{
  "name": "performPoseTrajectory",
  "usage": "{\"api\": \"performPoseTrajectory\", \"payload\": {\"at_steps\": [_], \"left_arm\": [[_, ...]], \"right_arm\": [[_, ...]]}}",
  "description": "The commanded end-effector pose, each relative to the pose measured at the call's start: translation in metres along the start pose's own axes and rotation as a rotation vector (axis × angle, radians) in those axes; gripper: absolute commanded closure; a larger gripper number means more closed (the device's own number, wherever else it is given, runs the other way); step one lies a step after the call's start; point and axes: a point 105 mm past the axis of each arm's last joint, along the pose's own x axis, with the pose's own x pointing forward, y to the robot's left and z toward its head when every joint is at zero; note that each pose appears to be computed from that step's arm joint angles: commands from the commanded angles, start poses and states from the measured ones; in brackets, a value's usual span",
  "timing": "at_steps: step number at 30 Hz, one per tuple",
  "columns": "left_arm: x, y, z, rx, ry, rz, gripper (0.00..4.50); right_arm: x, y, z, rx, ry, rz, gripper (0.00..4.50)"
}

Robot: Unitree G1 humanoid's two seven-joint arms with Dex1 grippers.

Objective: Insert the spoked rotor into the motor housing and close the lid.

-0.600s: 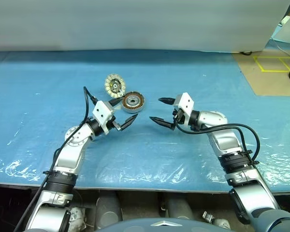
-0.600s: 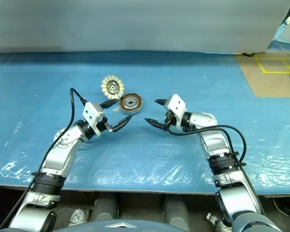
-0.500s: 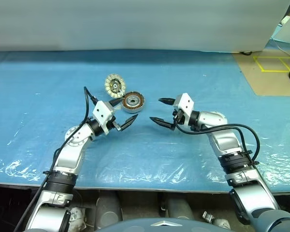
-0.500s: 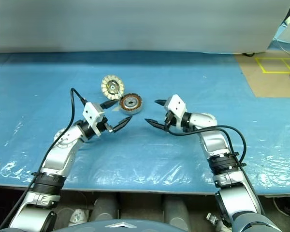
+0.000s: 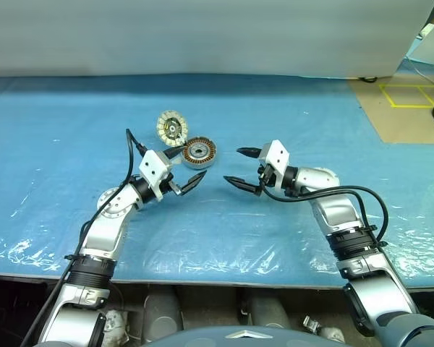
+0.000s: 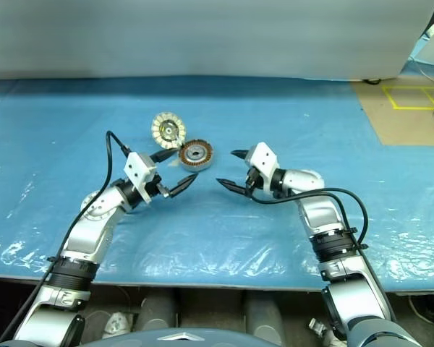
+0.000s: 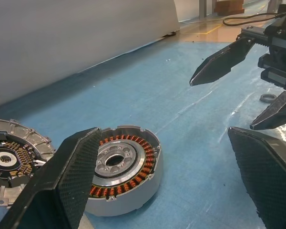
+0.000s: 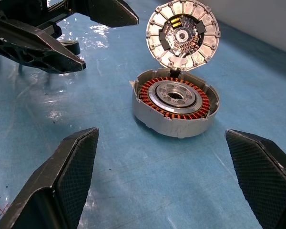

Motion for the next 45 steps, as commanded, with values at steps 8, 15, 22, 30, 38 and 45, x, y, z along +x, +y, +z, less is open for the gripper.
{"api": "performPoseTrajectory", "payload": {"at_steps": [8, 15, 22, 30, 38, 45], "left_arm": [[-0.002, 0.000, 0.005, 0.008, -0.025, -0.014, 0.02], [-0.007, 0.000, 0.007, -0.063, -0.061, -0.003, 0.02], [-0.010, -0.003, 0.007, -0.089, -0.056, -0.026, 0.02], [-0.017, -0.006, 0.014, -0.076, -0.047, -0.043, 0.02], [-0.047, -0.004, 0.019, -0.079, -0.022, 0.025, 0.02], [-0.070, -0.009, 0.015, -0.098, 0.025, 0.042, 0.02]], "right_arm": [[-0.003, -0.007, 0.013, -0.061, -0.027, -0.015, 0.00], [-0.003, -0.008, 0.014, -0.067, -0.028, -0.015, 0.00], [-0.002, -0.009, 0.017, -0.073, -0.042, -0.022, 0.00], [0.010, -0.011, 0.029, -0.119, -0.062, -0.004, 0.00], [0.040, -0.010, 0.050, -0.259, 0.023, 0.193, 0.00], [0.066, -0.016, 0.051, -0.574, 0.282, 0.398, 0.00]]}}
